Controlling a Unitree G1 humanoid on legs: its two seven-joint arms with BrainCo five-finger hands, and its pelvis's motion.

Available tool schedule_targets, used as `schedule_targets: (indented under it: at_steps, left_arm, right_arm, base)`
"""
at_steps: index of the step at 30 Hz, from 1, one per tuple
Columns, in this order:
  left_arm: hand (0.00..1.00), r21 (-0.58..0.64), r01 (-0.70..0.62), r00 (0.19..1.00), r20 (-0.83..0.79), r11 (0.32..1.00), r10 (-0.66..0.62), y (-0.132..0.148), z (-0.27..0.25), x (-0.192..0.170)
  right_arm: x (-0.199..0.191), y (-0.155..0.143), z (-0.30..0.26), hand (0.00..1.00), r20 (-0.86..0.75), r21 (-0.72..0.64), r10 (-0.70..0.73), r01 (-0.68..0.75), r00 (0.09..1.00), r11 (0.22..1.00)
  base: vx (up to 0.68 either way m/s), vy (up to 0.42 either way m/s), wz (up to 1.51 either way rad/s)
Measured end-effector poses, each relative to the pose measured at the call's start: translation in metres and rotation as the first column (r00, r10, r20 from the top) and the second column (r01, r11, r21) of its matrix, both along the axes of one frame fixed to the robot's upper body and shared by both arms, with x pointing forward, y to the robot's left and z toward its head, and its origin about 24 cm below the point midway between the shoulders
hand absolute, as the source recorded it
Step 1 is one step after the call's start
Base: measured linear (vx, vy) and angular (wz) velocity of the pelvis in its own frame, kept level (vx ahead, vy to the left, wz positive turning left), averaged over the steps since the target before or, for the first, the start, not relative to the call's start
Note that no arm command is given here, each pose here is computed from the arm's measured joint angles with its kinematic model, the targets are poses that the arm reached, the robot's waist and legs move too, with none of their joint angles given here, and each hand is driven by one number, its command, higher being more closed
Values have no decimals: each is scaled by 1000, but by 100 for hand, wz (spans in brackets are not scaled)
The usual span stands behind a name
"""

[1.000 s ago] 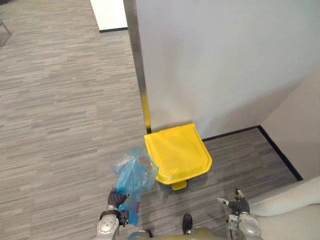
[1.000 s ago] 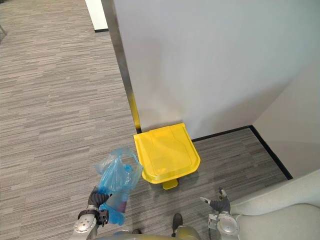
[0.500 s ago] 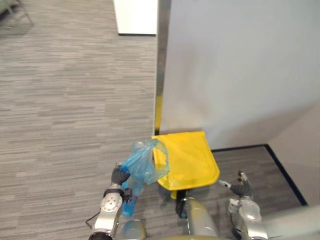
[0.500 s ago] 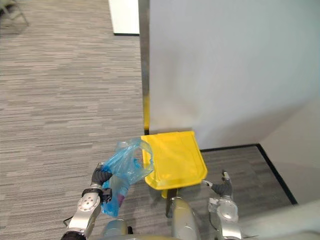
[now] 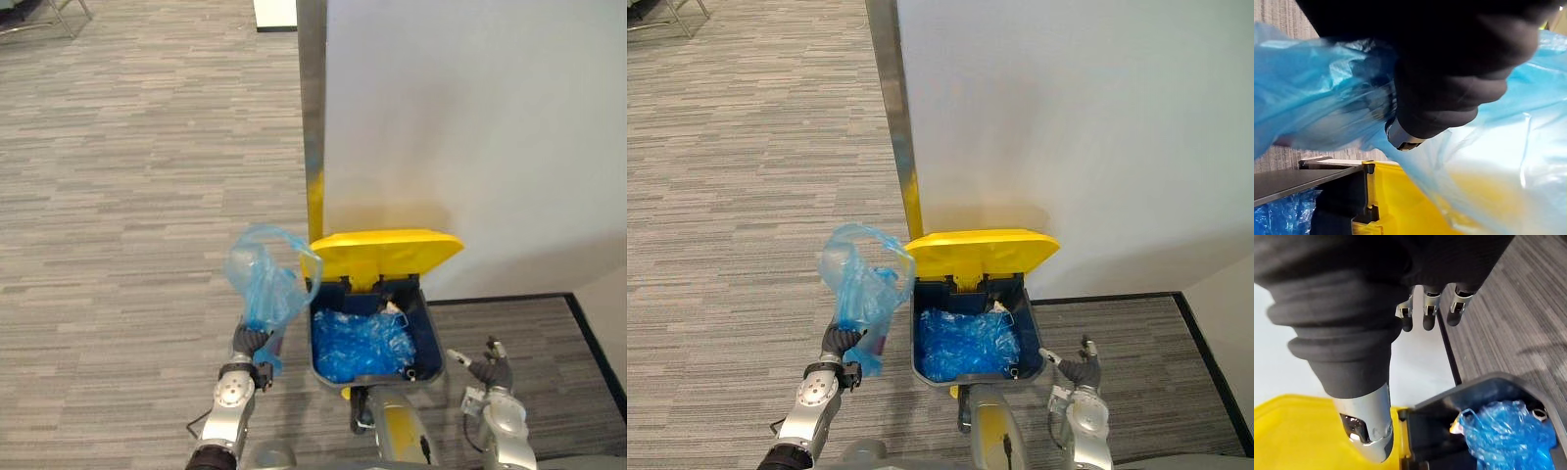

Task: Gather rubbish on tea table into small bin, then transfer packed bag to large trash can.

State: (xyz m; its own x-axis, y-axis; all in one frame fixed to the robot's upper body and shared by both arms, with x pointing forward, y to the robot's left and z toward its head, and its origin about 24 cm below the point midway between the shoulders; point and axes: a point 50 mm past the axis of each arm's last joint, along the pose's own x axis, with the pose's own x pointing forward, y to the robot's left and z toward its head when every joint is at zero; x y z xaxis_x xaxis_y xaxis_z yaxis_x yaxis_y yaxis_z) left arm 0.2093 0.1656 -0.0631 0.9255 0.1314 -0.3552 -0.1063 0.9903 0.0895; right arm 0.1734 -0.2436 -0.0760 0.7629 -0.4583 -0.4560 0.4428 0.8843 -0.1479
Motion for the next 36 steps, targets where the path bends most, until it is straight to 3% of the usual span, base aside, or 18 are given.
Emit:
schedule_targets:
  at_steps: [5,10,13,17,20,24,28,30,36]
  left_arm:
    - [100,7,34,999,-24,999,-33,-4,-5,-7]
    - [100,16,95,995,-37,995,-95,-13,-7,-2]
    - [100,20,125,992,-3,992,-125,-21,-1,6]
    - [100,12,140,987,81,990,-140,-23,14,19]
    - [100,-18,159,971,182,987,-153,-30,34,35]
    - [100,-27,253,927,294,967,-234,-49,59,45]
    - [100,-56,422,837,409,905,-364,-89,85,41]
    - [100,-35,530,755,475,847,-453,-115,103,42]
    - [100,22,659,604,580,752,-547,-154,136,45]
  right_arm:
    - [19,48,0,0,10,17,241,-241,970,970]
    - [88,89,47,0,192,-108,451,-438,872,893]
    - [129,87,80,0,259,-201,488,-448,833,871]
    - [170,60,122,0,270,-341,485,-388,832,856]
    - [184,44,142,0,266,-404,475,-350,839,845]
    - [197,46,167,0,289,-461,506,-345,813,818]
    - [205,36,194,0,322,-515,506,-300,800,803]
    - [205,34,196,0,323,-520,504,-295,801,802]
    - [205,39,202,0,325,-555,531,-297,783,777]
  base:
    - [-77,-40,33]
    - [-15,-120,40]
    - [57,-159,36]
    - [-13,-69,48]
    - [-165,25,22]
    - [-228,43,-6]
    - [-109,16,1]
    - [-52,12,-9]
    - [-17,-11,-11]
